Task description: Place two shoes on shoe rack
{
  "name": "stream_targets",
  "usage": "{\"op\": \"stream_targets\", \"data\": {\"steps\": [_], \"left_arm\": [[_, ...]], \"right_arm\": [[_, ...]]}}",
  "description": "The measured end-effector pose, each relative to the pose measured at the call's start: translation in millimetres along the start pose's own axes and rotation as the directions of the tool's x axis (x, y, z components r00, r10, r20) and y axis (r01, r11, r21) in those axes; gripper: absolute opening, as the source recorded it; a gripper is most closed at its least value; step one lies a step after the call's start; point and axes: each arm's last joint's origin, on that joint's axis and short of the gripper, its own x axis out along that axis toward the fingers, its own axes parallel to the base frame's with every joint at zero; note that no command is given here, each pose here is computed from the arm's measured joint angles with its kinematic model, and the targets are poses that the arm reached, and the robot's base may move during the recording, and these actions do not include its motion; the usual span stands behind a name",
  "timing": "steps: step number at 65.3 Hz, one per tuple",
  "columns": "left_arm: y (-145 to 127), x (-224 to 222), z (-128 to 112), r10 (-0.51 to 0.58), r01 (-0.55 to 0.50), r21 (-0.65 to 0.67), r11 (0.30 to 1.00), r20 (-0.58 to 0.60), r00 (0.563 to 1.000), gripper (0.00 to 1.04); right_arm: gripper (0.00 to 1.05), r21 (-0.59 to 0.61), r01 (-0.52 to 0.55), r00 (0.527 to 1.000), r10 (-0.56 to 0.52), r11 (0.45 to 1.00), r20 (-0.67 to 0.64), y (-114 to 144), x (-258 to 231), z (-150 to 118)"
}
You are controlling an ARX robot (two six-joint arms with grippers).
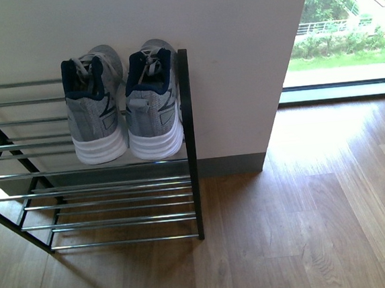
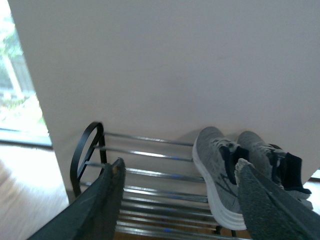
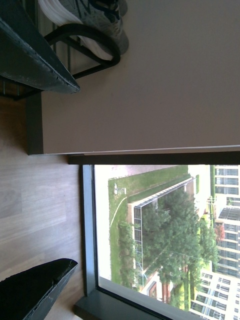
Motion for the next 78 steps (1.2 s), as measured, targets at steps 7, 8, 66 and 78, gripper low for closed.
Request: {"op": "stream_targets", "data": {"steps": [7, 8, 66, 78], "left_arm": [[-6, -3, -9, 0.006, -0.007, 0.025, 1.000, 0.009, 1.000, 0.42], [-7, -4, -11, 0.006, -0.007, 0.028, 1.000, 0.009, 1.000, 0.39], [-31, -29, -55, -0.007, 0.007, 0.041, 0.999, 0.007, 1.000, 0.01], [-31, -29, -56, -0.008, 0.007, 0.041, 0.999, 0.006, 1.000, 0.01]], "right_arm": [[0.96, 0.000, 0.001, 1.000, -0.001, 1.000, 0.000, 0, 0, 0], [0.96, 0.000, 0.001, 1.000, -0.001, 1.000, 0.000, 0, 0, 0], [0.96, 0.000, 0.001, 1.000, -0.001, 1.000, 0.000, 0, 0, 0], [0.96, 0.000, 0.001, 1.000, -0.001, 1.000, 0.000, 0, 0, 0]]}}
